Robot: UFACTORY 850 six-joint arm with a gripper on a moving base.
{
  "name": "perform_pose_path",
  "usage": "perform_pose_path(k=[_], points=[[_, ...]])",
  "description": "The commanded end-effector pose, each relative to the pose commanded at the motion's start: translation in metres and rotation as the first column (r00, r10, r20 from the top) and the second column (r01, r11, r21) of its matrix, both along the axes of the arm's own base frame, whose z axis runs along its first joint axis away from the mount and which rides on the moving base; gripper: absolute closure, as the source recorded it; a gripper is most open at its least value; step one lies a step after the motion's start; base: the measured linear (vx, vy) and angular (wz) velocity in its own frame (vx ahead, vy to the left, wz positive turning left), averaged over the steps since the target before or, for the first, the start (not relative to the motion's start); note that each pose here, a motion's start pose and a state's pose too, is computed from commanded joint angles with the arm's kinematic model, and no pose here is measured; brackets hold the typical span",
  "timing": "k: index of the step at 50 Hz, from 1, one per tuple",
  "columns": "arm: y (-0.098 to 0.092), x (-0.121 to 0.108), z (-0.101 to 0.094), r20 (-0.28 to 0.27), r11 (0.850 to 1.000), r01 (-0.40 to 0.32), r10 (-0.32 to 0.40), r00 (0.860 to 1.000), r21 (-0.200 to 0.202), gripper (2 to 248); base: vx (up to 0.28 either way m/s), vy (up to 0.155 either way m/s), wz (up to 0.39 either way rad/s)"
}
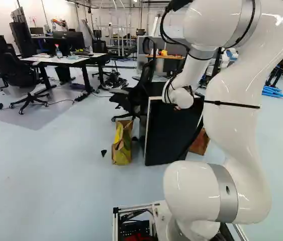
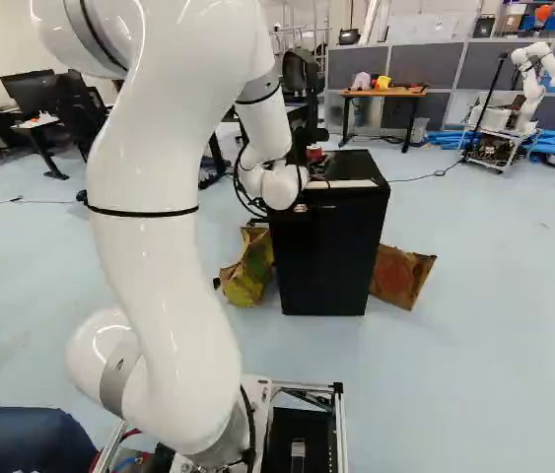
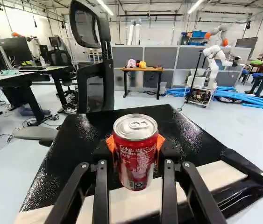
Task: Grab a drink from the fridge
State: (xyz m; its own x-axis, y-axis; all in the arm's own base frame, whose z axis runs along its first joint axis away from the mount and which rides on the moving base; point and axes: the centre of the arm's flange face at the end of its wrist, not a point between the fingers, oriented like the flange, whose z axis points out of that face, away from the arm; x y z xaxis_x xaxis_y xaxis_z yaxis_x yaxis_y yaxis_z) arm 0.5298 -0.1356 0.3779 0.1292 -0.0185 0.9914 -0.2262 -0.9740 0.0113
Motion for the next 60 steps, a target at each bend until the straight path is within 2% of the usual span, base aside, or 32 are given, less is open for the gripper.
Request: perform_pose_path(k=[25,46,60], points=[[0.043,-0.053,0.013,-0.044,0.999,-0.052,0.052,0.998,0.013,150,0.0,0.0,0.0],[0.084,-0.121,0.016,-0.095,0.993,-0.11,0.113,0.989,0.028,150,0.0,0.0,0.0],[0.104,-0.164,0.012,-0.126,0.989,-0.145,0.149,0.981,0.037,150,0.0,0.0,0.0]])
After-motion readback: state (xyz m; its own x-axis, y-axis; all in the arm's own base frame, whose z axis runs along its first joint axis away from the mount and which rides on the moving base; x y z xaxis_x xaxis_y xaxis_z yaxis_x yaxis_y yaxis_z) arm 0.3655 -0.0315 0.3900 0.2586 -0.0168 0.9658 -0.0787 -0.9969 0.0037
